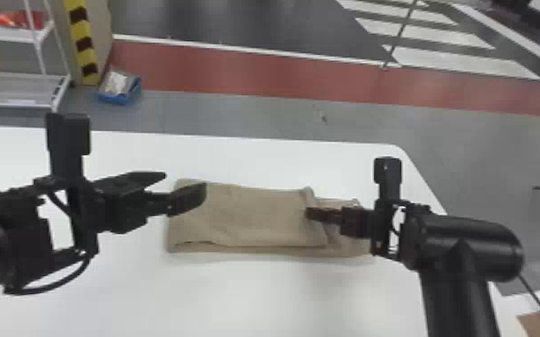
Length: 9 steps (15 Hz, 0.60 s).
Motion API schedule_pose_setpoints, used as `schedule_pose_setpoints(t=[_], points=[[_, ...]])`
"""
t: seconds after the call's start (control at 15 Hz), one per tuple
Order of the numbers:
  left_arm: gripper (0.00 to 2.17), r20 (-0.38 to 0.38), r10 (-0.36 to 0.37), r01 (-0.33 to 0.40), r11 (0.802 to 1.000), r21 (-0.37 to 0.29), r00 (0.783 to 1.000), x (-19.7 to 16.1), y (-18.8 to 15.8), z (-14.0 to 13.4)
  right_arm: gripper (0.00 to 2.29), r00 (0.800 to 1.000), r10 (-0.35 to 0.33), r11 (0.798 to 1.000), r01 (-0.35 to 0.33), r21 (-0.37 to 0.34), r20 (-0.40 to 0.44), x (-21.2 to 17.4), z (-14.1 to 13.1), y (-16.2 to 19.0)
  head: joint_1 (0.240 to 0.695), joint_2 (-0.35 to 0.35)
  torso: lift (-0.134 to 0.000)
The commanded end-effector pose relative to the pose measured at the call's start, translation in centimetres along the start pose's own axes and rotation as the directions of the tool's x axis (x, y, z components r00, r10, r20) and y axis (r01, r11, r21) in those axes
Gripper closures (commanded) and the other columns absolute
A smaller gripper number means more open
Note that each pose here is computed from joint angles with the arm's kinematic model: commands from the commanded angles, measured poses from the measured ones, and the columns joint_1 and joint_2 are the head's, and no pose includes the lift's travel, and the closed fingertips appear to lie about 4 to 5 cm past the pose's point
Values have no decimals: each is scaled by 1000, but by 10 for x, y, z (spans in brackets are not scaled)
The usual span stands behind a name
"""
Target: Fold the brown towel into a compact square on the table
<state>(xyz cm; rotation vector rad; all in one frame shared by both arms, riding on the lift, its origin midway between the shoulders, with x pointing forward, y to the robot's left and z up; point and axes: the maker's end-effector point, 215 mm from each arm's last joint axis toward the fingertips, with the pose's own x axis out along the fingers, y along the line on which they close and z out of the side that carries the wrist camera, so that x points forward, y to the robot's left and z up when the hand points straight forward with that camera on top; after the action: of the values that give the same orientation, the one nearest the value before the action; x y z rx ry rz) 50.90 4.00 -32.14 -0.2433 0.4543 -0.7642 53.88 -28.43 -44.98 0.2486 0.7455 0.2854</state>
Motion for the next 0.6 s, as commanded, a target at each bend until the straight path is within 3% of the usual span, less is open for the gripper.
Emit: schedule_pose_setpoints(t=[0.0, 0.2, 0.27, 0.53], points=[[29, 3, 0, 0, 1000, 2, 1000, -1, 0, 1, 826, 1000, 2, 1000, -2, 6, -1, -1, -3, -1, 695, -252, -124], [29, 4, -3, 3, 1000, 3, 1000, -1, -3, 1, 880, 1000, 16, 1000, -16, 5, 8, -6, 1, 5, 695, -253, -124], [29, 4, -1, 1, 1000, 1, 1000, -2, -2, 1, 1126, 1000, 25, 1000, -25, 10, 7, -9, 2, 9, 695, -253, -124], [29, 11, 8, -8, 1000, 5, 1000, -7, 2, 3, 1139, 999, 41, 999, -41, 4, 28, -25, 12, 24, 695, -246, -124]])
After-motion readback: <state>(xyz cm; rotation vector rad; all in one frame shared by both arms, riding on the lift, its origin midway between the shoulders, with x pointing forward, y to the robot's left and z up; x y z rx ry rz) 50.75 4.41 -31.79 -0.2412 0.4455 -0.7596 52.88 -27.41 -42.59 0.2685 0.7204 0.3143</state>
